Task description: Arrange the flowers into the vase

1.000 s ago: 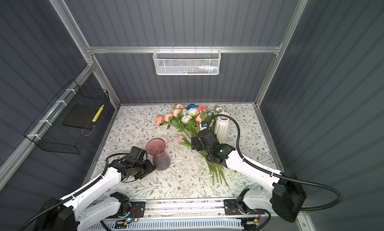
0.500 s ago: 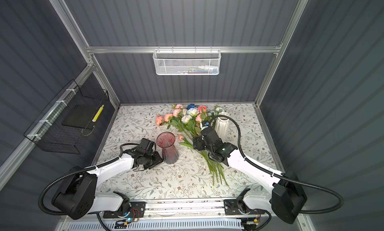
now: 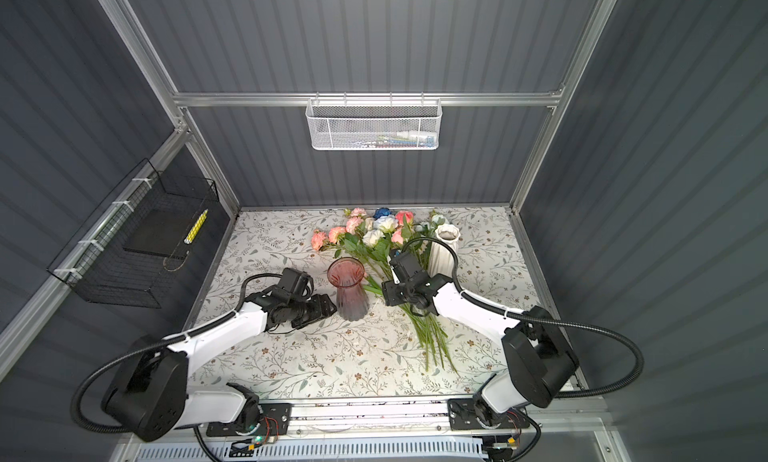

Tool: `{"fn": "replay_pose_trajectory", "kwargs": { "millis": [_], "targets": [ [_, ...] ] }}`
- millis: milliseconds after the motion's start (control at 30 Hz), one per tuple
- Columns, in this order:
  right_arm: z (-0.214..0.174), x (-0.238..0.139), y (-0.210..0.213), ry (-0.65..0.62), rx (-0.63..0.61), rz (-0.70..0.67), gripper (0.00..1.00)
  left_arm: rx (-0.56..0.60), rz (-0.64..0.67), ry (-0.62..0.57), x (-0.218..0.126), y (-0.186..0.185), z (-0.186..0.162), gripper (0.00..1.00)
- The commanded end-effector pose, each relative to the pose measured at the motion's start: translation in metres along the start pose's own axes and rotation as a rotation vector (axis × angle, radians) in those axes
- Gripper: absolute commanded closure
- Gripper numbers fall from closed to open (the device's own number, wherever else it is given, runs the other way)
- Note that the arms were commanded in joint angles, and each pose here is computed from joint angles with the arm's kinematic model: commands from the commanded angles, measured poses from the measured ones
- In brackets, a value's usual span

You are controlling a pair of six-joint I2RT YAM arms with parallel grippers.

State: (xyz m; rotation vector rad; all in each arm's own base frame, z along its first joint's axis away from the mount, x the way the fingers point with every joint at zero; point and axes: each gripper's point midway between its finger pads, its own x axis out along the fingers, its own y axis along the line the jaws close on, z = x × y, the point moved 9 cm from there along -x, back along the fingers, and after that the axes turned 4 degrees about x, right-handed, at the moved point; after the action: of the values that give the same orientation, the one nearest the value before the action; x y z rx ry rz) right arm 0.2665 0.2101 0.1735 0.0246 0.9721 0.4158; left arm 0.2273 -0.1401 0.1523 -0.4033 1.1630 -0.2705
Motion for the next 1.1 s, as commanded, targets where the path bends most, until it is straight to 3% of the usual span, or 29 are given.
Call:
{"fn": "replay_pose_trajectory", "kwargs": {
  "millis": [0, 67, 133, 333, 567, 700, 833, 1067],
  "targets": [
    [-0.007, 0.009, -0.003, 0.066, -0.046, -0.037, 0.47, 0.028, 0.086, -0.052, -0.025, 0.010, -0.008, 0.14],
    [-0.009, 0.015, -0.004, 0.087, -0.060, -0.048, 0.50, 0.025, 0.107, -0.099, -0.040, 0.012, -0.009, 0.11],
    [-0.010, 0.019, -0.004, 0.098, -0.064, -0.065, 0.51, 0.026, 0.113, -0.142, -0.052, 0.013, -0.011, 0.01],
    [0.004, 0.017, -0.004, 0.011, -0.047, -0.089, 0.58, 0.012, 0.146, -0.255, -0.072, 0.020, -0.013, 0.01],
    [0.026, 0.015, -0.011, 0.004, -0.076, -0.225, 0.62, 0.014, 0.155, -0.226, -0.065, 0.023, -0.016, 0.01],
    [0.024, 0.006, -0.023, -0.012, -0.026, -0.319, 0.59, 0.011, 0.162, -0.217, -0.061, 0.026, -0.019, 0.01],
    [0.016, -0.004, -0.044, -0.032, 0.075, -0.325, 0.61, 0.007, 0.151, -0.223, -0.060, 0.028, -0.022, 0.01],
    [0.010, -0.002, -0.057, -0.070, 0.098, -0.385, 0.62, 0.011, 0.161, -0.213, -0.057, 0.030, -0.023, 0.01]
  ]
}}
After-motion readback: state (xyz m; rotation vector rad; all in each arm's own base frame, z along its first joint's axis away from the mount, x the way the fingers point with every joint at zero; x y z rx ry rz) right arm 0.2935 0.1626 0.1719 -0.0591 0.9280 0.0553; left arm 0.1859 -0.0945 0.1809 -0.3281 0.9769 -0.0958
